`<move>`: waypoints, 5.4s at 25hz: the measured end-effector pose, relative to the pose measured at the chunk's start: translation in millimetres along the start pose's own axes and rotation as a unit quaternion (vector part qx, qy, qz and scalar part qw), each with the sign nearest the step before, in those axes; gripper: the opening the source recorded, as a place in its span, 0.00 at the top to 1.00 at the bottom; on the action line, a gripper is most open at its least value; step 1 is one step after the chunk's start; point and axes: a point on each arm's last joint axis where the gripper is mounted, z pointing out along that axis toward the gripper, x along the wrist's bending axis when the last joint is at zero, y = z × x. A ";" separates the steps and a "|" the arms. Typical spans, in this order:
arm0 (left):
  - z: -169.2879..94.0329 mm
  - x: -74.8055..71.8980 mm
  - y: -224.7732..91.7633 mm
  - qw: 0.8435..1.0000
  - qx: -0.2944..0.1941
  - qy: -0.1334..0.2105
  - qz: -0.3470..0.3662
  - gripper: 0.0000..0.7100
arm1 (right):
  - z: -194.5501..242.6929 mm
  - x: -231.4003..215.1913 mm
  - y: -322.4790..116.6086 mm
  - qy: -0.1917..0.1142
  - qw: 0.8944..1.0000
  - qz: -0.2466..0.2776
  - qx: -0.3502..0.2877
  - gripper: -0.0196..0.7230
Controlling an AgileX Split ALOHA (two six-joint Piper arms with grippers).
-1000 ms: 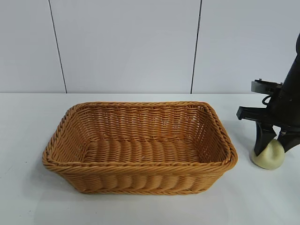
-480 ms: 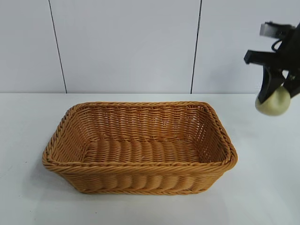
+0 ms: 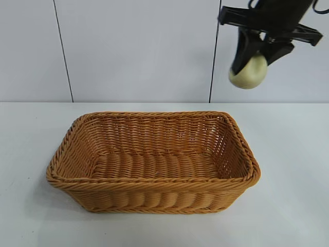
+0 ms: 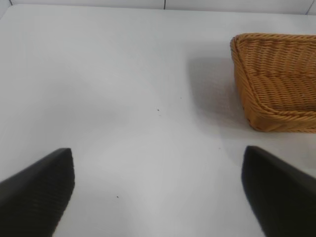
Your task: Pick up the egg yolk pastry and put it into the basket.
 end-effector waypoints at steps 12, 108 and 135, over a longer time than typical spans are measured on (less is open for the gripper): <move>0.0 0.0 0.0 1.000 0.000 0.000 0.000 0.06 | 87.9 99.1 -29.9 0.035 0.995 -0.088 0.035 0.64; 0.0 0.0 0.0 1.000 0.000 0.000 0.000 0.06 | -90.8 -75.8 -274.8 -0.130 0.990 0.043 -0.042 0.07; 0.0 0.1 0.0 1.000 0.000 0.000 0.000 0.06 | -149.4 -54.3 -364.9 -0.126 0.912 -0.010 -0.389 0.07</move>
